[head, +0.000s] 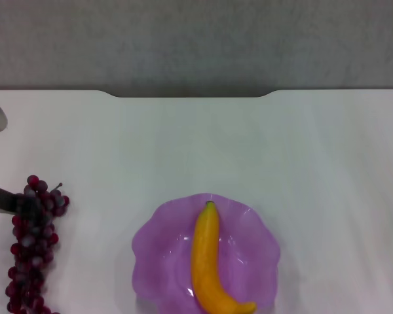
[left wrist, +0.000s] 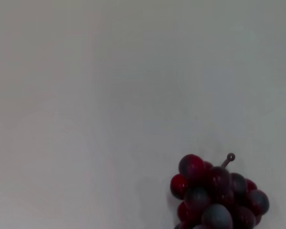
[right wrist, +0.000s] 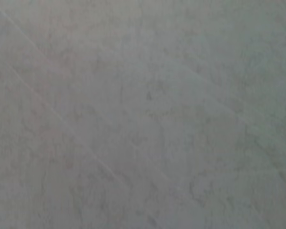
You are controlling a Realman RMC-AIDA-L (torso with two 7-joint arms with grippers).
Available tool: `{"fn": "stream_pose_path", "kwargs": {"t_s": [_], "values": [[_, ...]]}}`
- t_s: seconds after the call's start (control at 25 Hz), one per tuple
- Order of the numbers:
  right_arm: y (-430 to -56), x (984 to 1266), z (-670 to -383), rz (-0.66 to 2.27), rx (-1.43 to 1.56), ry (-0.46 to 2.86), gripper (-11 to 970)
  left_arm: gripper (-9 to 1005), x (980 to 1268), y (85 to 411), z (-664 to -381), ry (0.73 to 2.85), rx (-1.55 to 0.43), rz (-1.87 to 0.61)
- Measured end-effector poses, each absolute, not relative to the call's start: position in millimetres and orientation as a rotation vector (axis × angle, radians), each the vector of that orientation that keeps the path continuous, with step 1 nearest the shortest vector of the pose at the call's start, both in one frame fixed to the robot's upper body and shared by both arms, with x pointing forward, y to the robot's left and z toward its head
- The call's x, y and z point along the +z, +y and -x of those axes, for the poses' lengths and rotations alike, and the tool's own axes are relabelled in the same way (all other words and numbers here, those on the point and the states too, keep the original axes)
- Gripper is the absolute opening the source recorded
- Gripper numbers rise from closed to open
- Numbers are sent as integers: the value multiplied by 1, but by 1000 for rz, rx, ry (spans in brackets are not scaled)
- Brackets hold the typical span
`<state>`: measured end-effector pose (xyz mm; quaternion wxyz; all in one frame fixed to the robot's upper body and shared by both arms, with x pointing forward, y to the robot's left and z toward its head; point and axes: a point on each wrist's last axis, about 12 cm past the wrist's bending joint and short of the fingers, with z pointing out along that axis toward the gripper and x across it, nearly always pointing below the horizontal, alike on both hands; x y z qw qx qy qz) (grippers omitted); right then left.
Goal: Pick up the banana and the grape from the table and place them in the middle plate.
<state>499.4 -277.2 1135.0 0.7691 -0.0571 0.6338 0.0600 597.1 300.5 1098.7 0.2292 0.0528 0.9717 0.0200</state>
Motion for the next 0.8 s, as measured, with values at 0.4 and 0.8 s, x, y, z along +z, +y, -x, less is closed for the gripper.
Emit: {"fn": "stream_pose_path", "kwargs": {"t_s": [0.4,0.8], "values": [[-277,1134,-499,126,131,1379,770,261,1101,296,-602,2612,47,-168],[-274,1133,-499,150,126,1378,770,221,1105,297,-600,2570,10,-167]]}}
